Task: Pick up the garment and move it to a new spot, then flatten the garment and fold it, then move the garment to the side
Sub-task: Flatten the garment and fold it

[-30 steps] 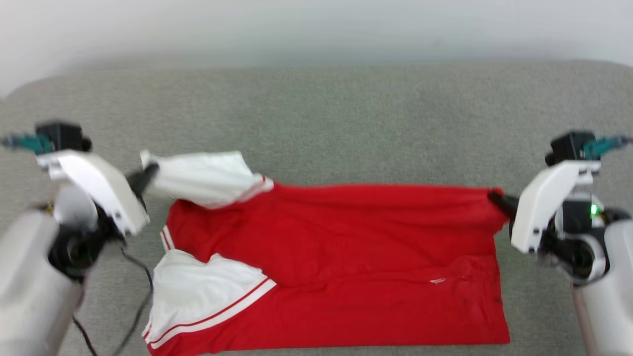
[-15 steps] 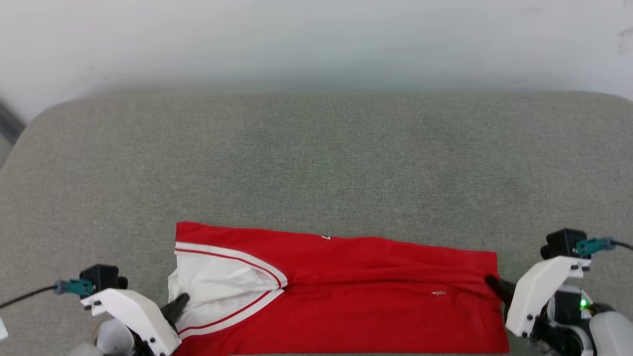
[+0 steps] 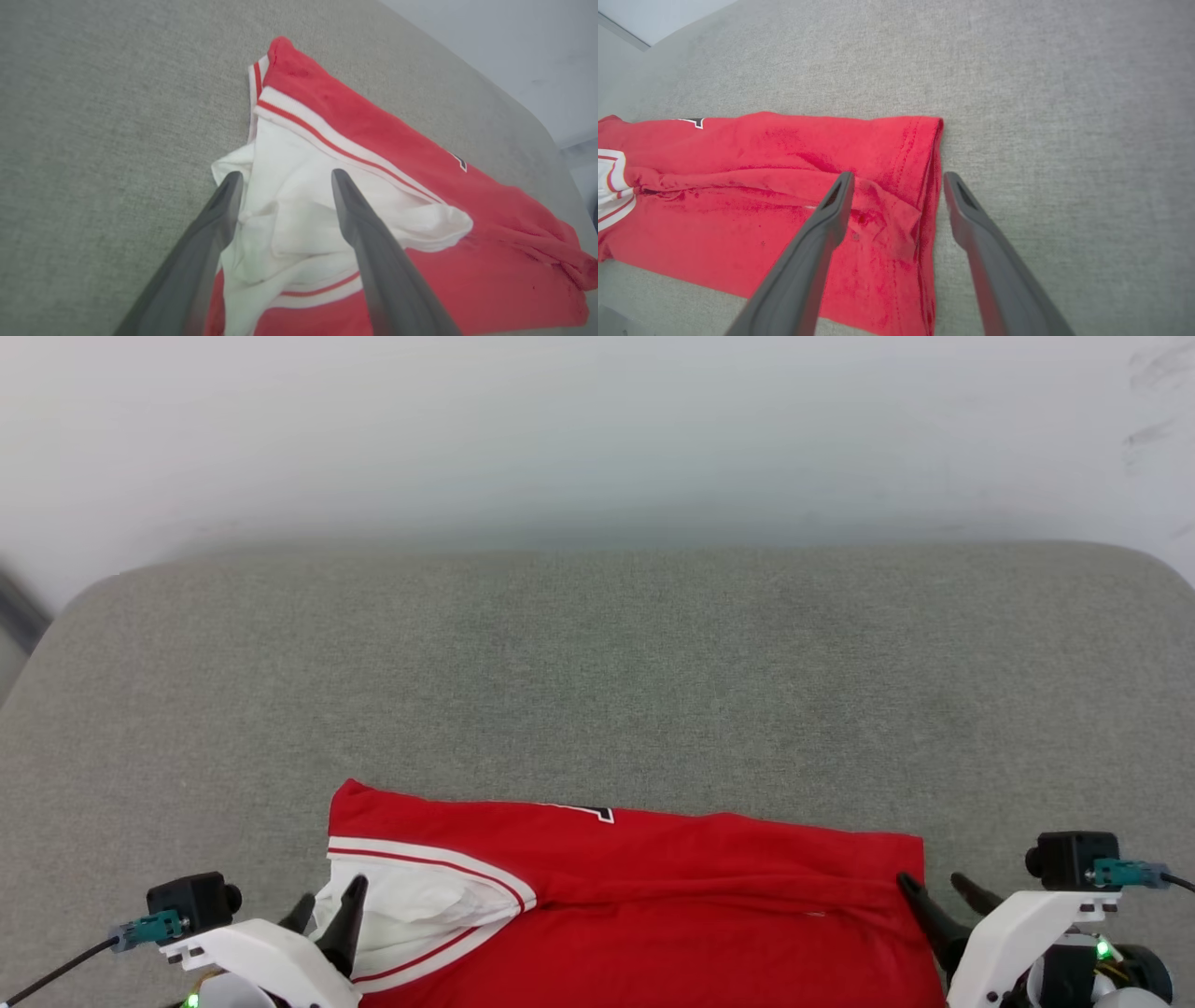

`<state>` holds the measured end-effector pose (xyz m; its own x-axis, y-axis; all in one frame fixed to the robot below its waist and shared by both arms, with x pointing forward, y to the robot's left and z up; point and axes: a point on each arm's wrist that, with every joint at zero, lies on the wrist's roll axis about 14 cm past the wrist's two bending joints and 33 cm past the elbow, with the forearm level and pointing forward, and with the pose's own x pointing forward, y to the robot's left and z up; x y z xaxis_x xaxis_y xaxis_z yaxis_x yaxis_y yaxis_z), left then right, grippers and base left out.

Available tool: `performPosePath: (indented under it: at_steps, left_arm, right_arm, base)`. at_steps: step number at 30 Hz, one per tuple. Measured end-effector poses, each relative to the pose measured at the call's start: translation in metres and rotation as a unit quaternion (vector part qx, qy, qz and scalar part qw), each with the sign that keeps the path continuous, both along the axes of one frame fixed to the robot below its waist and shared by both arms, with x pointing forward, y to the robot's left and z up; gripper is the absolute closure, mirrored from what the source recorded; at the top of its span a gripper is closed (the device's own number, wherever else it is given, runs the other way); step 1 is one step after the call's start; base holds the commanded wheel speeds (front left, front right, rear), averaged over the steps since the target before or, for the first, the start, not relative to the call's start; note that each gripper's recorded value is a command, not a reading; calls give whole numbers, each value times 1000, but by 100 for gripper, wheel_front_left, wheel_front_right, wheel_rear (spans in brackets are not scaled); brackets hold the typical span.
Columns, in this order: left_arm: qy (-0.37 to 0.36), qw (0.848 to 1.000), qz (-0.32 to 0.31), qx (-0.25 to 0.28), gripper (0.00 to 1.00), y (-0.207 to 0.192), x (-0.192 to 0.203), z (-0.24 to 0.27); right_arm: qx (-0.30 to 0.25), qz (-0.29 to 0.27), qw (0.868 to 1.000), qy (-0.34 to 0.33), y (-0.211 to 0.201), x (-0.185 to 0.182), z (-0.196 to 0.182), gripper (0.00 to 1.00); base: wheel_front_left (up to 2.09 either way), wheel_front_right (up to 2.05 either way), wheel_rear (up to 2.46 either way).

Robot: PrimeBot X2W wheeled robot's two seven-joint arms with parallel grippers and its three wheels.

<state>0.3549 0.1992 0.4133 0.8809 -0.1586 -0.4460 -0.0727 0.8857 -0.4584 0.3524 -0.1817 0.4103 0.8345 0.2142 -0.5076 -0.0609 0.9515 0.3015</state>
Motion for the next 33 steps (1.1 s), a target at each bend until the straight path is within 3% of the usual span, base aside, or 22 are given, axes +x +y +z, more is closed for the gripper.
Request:
performPosePath:
  at_steps: [4,7,14,17,24,33]
  left_arm:
    - [-100,995,8,22,0,-8,14,39]
    - [-159,986,8,42,0,-13,21,64]
    - [-250,964,18,84,0,-18,26,111]
    - [-305,945,28,113,0,-14,23,142]
    - [-346,926,43,143,0,-7,14,160]
    - [-337,927,49,156,0,2,7,150]
  right_arm:
    - [-9,-7,999,-47,-10,6,27,0]
    - [-19,-22,999,-45,-28,6,39,0]
    - [-35,-38,999,17,-55,2,42,0]
    - [-34,-30,997,67,-55,1,36,0]
    - [-19,8,990,137,-22,5,11,0]
    - [18,43,973,226,20,-4,-36,0]
  base:
    - [0,0,0]
    - [0,0,0]
    - [0,0,0]
    - [0,0,0]
    - [0,0,0]
    - [0,0,0]
